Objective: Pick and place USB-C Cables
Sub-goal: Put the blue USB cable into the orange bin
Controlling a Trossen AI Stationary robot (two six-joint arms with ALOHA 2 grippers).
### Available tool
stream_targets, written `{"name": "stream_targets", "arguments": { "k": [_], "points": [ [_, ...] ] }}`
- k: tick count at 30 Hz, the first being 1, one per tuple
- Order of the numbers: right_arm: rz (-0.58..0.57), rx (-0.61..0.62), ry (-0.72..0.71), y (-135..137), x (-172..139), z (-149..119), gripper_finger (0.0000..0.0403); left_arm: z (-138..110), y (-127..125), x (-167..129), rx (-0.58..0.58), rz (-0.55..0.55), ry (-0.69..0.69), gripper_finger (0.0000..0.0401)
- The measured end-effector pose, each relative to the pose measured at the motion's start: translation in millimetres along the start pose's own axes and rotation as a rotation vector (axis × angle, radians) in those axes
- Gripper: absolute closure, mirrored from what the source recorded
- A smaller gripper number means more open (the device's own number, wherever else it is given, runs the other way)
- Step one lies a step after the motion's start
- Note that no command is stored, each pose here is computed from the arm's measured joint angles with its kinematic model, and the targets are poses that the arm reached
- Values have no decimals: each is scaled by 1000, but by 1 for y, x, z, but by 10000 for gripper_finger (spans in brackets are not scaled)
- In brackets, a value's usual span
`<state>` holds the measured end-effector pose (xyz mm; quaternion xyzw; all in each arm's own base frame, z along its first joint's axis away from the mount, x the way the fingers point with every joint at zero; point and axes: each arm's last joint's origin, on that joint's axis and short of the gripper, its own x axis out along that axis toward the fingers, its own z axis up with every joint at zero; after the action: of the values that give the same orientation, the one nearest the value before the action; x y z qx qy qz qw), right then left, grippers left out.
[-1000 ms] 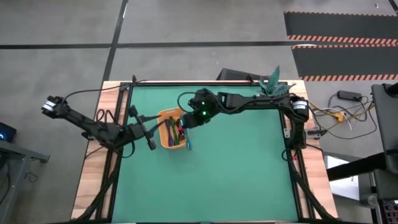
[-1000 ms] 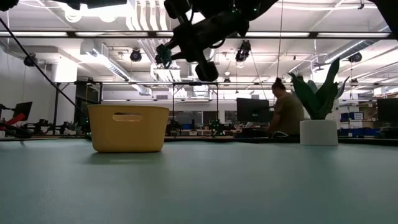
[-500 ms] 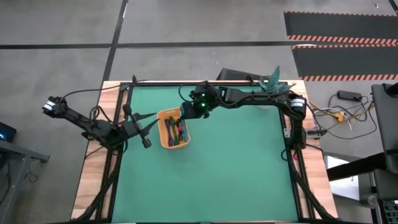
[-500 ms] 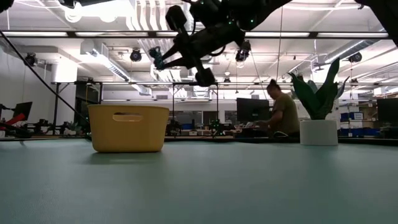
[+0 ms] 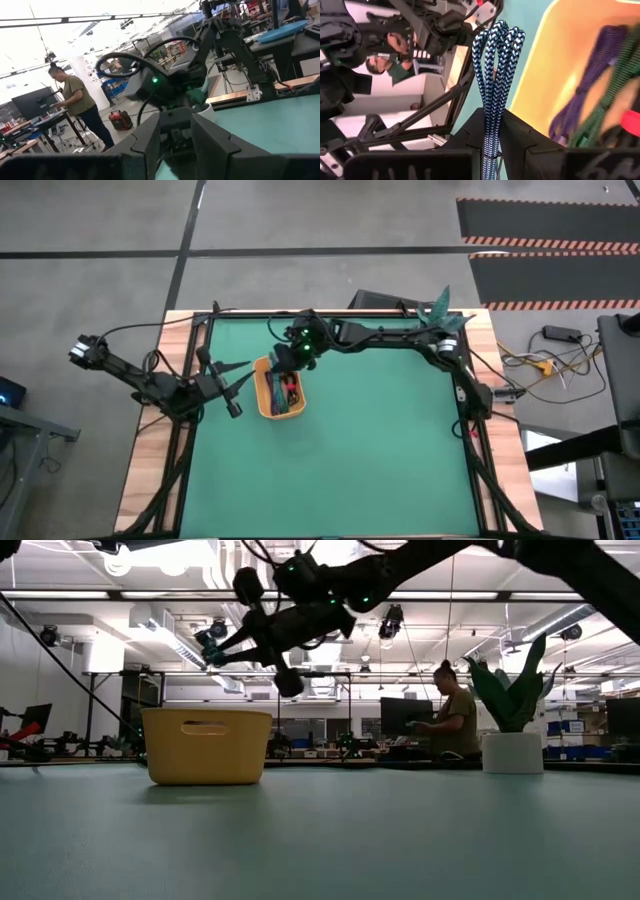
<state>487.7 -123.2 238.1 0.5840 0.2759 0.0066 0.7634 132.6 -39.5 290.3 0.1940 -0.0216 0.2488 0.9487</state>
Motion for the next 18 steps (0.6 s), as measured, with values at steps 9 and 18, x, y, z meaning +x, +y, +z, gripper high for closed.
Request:
{"name": "stream_targets", "arguments": {
  "k": [9, 18],
  "points": [
    [61, -74, -5, 8, 24, 21, 374, -2, -1, 0, 5, -2, 3, 305],
    [5, -25, -20, -6, 32, 25, 374, -3, -1, -1, 4, -1, 2, 305]
  ]
}}
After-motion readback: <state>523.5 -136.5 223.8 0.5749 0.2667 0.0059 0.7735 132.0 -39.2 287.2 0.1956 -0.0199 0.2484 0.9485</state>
